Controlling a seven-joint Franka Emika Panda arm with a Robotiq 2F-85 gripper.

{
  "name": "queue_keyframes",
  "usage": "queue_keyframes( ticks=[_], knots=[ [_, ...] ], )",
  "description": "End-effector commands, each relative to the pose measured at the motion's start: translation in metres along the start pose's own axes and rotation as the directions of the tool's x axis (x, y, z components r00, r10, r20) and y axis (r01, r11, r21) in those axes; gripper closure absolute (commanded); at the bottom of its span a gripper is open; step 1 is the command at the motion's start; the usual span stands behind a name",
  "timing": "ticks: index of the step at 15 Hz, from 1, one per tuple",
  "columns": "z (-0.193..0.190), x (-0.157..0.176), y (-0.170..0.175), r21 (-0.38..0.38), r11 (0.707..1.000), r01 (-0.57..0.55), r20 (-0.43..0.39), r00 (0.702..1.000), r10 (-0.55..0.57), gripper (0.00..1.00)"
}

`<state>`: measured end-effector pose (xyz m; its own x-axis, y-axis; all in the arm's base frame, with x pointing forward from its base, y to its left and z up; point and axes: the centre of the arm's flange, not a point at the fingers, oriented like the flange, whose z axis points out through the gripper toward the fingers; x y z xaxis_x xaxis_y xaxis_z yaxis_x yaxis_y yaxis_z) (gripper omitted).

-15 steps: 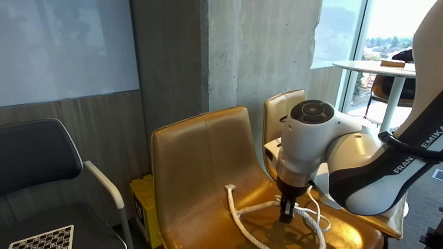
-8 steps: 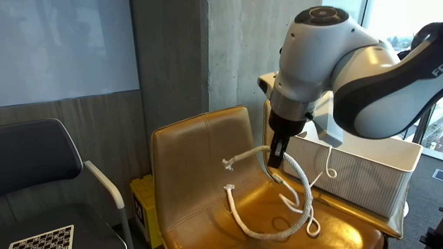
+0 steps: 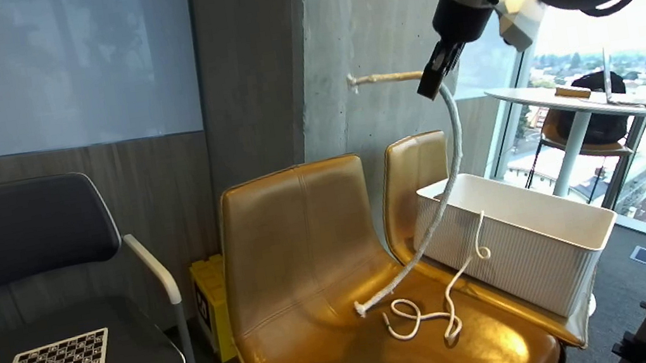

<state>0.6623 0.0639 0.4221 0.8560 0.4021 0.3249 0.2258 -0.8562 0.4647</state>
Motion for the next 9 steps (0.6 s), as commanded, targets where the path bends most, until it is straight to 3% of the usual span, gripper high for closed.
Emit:
queue_keyframes(
  ticks=[1, 5, 9],
  knots=[
    [-0.040, 0.006, 0.084, -0.035, 0.996, -0.080, -0.018, 0.997, 0.080, 0.98],
    [-0.081, 0.008, 0.178, -0.089, 0.980, -0.179, -0.059, 0.983, 0.175, 0.98],
    [-0.119, 0.013, 0.239, -0.114, 0.964, -0.239, -0.091, 0.969, 0.230, 0.98]
  ],
)
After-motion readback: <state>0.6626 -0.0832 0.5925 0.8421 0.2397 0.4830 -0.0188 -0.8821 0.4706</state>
